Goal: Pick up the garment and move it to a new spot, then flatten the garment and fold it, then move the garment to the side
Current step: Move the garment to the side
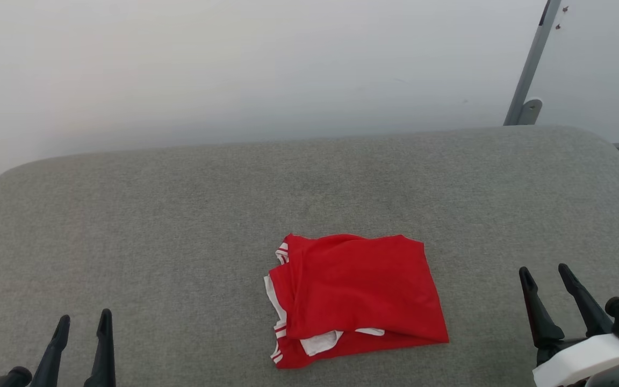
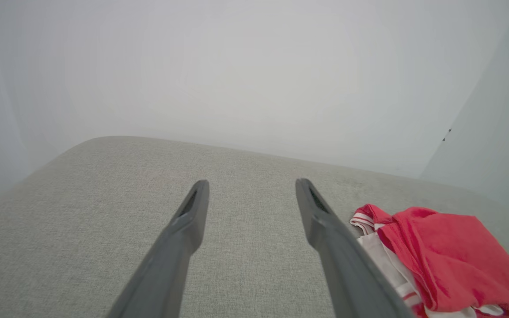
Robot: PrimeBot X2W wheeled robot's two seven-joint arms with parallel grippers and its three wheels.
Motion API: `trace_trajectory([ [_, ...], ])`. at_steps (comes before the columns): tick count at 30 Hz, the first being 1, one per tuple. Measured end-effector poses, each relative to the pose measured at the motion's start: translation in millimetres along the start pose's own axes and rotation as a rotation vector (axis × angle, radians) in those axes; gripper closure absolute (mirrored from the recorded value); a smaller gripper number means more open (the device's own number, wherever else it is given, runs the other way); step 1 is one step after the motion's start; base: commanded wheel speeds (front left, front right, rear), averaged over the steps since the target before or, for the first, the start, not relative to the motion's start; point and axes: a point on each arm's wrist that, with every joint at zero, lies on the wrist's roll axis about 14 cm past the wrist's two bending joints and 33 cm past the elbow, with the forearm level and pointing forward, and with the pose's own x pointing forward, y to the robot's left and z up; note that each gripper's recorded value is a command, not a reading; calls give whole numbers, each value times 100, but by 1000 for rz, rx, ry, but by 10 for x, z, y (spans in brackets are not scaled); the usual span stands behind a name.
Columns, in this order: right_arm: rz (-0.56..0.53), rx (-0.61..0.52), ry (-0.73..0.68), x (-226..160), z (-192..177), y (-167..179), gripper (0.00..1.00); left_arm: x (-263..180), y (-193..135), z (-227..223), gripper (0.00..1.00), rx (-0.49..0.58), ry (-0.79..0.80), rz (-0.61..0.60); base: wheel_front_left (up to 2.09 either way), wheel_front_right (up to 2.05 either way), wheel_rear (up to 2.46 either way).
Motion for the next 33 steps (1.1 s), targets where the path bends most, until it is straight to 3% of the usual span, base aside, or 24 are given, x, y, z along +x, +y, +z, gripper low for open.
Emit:
trace_trajectory([
  [12,94,4,92,246,-71,260,0,-60,83,63,0,28,-17,25,0,0,0],
  [22,266,-94,445,530,-492,589,0,-163,207,127,0,52,-33,71,0,0,0],
  [33,323,-148,850,656,-1044,589,0,-160,326,61,0,47,-9,126,0,0,0],
])
